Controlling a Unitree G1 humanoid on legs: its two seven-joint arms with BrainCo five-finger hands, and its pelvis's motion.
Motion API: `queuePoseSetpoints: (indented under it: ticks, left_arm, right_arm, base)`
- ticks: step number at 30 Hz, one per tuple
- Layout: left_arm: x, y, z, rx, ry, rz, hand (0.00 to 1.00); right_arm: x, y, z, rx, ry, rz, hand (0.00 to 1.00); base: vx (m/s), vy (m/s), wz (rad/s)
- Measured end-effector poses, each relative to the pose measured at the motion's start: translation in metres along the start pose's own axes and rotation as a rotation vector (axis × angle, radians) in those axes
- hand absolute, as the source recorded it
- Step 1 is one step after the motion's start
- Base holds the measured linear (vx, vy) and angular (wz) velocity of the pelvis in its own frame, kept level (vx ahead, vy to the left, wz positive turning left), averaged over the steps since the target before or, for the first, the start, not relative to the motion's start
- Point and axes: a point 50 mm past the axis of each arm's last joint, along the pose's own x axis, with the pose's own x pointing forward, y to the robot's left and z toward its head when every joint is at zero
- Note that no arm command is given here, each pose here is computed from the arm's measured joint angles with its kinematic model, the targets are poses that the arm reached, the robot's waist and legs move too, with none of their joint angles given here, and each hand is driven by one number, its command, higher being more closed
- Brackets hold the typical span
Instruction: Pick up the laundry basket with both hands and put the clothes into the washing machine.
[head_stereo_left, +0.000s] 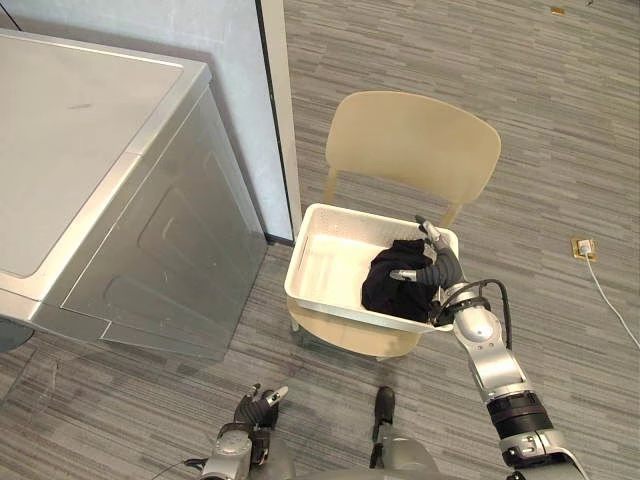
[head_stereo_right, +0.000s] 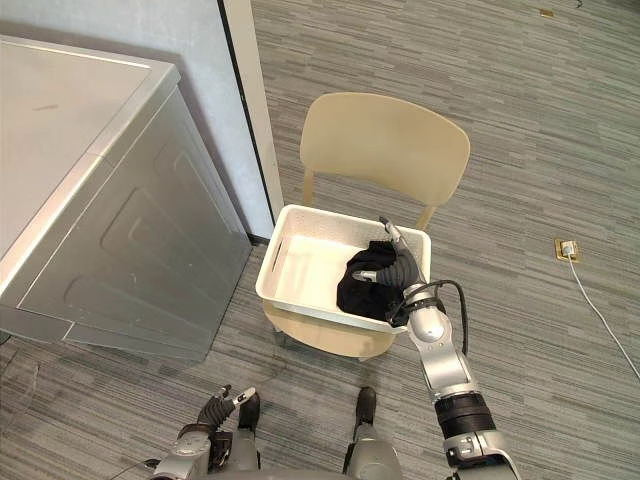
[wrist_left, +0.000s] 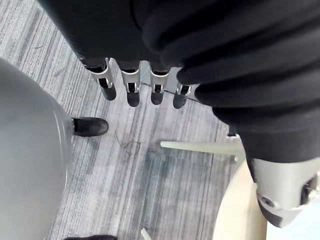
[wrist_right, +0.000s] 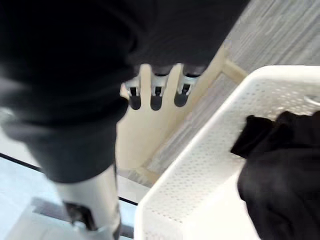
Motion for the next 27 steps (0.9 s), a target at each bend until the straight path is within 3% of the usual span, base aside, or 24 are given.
queuePoseSetpoints:
  ticks: [4,10,23,27]
  left_arm:
    - [0.001,-0.006,0.008,-0.012,-0.028,-0.014,0.00]
    - [0.004,-0.003,0.020,-0.065,-0.070,0.001,0.00]
    - [0.004,-0.005,0.050,-0.096,-0.194,-0.009,0.00]
    - [0.003,-0.013,0.068,-0.077,-0.265,-0.040,0.00]
  right_arm:
    - [0.022,-0.030,-0.020,-0.087,0.175,-0.039,0.00]
    - [0.029,-0.049,-0.032,-0.002,0.298,-0.115,0.00]
    - [0.059,-0.088,0.015,0.106,0.213,-0.257,0.00]
    - [0.064,-0.120,0.031,0.079,0.193,-0.332,0.00]
  base:
    - [-0.06,0.018,0.12]
    - [0.00,0.015,0.08]
    - [-0.02,0.011,0.06]
    - [-0.09,0.008,0.09]
